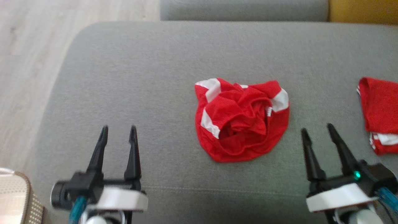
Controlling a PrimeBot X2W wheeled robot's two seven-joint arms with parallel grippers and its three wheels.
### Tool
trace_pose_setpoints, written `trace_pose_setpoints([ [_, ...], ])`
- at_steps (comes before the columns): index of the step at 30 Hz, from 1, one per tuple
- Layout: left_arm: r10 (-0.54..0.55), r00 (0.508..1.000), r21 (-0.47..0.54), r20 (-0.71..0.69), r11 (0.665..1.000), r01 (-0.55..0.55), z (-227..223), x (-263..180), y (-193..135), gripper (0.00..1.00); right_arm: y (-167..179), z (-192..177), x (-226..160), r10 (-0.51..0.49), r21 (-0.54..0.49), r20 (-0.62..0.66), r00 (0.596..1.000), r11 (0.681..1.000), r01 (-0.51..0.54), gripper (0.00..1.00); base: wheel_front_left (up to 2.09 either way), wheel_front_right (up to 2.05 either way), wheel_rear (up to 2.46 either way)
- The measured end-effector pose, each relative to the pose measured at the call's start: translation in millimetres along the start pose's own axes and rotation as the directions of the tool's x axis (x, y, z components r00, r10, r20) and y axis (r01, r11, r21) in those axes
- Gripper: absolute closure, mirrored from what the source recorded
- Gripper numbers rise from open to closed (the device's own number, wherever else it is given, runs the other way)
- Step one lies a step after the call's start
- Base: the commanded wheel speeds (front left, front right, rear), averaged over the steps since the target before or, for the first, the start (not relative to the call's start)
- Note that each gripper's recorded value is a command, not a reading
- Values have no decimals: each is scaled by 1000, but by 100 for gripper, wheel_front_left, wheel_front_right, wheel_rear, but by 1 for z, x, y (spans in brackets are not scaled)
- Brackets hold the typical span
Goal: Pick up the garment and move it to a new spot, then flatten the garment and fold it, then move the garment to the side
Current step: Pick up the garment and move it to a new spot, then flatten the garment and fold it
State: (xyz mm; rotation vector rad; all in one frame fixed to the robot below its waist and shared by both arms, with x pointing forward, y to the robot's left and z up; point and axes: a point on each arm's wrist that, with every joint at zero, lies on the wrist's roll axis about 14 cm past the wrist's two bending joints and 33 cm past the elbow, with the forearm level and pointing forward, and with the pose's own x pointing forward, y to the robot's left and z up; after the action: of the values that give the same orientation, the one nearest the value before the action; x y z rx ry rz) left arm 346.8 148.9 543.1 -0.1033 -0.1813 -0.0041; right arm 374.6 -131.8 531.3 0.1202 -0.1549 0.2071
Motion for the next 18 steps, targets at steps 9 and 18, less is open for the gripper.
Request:
trace_pose_setpoints([
  [9,88,996,15,-33,996,-87,-3,-47,19,0,8,2,-9,20,14,-1,1000,1000,-20,0,0,0,0],
  [18,88,995,23,-48,996,-87,-7,-49,18,0,16,0,-9,39,34,-5,999,999,-39,0,0,0,0],
])
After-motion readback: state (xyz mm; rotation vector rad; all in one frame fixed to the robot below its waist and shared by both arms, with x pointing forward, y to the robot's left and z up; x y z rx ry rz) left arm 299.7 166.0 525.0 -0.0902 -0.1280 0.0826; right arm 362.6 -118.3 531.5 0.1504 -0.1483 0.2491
